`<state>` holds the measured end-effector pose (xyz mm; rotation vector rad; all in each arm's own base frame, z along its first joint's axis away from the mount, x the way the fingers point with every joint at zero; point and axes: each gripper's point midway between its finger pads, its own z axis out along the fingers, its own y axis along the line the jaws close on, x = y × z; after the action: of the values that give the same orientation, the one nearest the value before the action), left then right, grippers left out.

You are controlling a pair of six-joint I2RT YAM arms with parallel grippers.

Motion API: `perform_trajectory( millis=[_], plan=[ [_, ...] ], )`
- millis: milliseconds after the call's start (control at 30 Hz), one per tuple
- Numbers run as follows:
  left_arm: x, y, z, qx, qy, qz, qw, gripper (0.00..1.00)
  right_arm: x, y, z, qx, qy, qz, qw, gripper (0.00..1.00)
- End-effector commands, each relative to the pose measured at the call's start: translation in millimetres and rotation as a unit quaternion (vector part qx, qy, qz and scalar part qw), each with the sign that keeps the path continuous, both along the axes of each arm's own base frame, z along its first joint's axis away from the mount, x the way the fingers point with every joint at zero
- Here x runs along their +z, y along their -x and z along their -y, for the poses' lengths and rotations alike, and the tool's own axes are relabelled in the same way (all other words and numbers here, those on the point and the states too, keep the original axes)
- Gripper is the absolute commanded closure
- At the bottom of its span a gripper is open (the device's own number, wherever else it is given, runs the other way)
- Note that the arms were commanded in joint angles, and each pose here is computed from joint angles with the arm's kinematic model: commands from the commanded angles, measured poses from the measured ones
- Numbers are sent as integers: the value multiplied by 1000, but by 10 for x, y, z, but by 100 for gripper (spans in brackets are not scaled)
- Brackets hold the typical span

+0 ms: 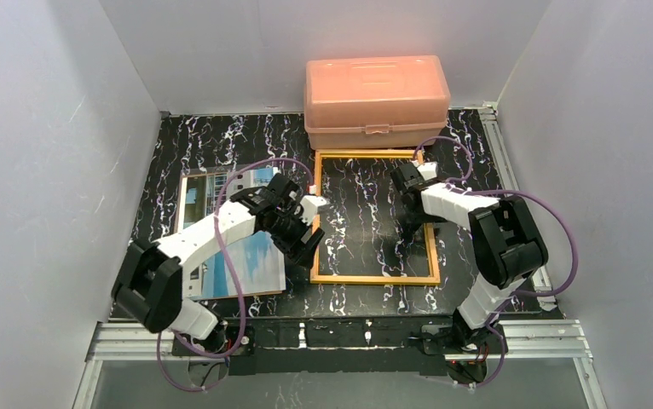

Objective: Put the photo into the frame
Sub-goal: Move the photo frame to the center of the board.

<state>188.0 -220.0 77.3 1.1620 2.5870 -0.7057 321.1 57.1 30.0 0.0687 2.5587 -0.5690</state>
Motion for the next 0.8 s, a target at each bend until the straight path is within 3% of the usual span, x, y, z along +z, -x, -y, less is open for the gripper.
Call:
perform_trajectory(
  millis=[0,233,467,600,767],
  plan=[
    [424,126,-48,-7,51,0,999,24,86,-106,95,-7,17,17,1000,28],
    [940,-245,-447,83,84,32,993,20,541,-275,-256,25,-70,92,993,15],
    [1193,-820,-1452,243,57,50,967,10,1014,-311,-1697,143,-163,151,965,13],
    [1181,-912,-2062,327,25,25,944,2,836,-91,-2594,215,-193,126,949,13],
    [1007,-798,-2637,366,-61,17,928,1,453,44,-3083,254,-193,90,944,13]
  ],
)
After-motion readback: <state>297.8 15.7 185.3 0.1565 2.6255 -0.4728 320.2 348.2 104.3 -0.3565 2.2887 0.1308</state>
